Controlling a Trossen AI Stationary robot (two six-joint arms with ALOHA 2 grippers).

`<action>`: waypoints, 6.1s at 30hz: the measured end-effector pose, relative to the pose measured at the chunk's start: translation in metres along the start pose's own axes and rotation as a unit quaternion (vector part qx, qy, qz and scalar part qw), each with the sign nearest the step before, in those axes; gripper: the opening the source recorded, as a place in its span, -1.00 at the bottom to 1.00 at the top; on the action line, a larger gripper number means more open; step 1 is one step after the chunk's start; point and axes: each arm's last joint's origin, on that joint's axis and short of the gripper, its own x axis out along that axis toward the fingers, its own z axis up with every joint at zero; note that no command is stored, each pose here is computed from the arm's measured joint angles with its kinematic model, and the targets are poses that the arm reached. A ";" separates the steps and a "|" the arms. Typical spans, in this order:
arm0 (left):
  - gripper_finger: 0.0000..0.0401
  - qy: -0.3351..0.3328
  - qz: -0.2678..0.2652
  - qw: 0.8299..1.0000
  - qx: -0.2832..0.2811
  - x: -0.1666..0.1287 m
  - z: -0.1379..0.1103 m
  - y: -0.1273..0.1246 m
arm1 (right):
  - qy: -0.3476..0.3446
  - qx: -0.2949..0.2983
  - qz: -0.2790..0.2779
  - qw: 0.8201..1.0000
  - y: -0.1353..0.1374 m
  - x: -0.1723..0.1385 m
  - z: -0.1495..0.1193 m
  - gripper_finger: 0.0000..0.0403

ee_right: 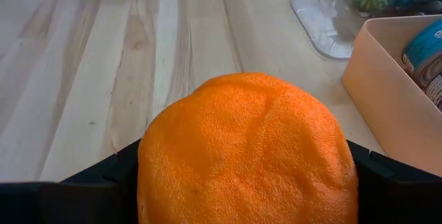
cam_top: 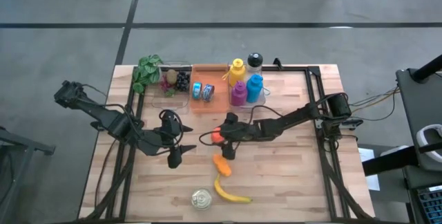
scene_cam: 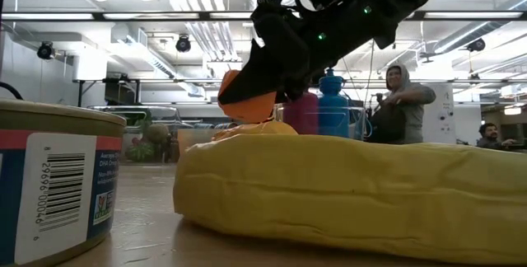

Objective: Pick & Place Food Item
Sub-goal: Put the orange into the left transparent bin

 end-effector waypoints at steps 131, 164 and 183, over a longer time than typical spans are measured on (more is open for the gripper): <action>0.88 -0.052 0.031 0.897 -0.438 0.095 0.004 0.000 | -0.173 -0.102 0.030 0.979 0.017 -0.068 0.069 0.46; 0.18 -0.062 0.034 0.900 -0.429 0.098 0.008 0.006 | -0.173 -0.101 0.028 0.979 0.016 -0.068 0.069 0.47; 0.18 -0.060 0.037 0.903 -0.425 0.098 0.007 0.006 | -0.175 -0.080 0.038 0.981 0.017 -0.068 0.069 0.83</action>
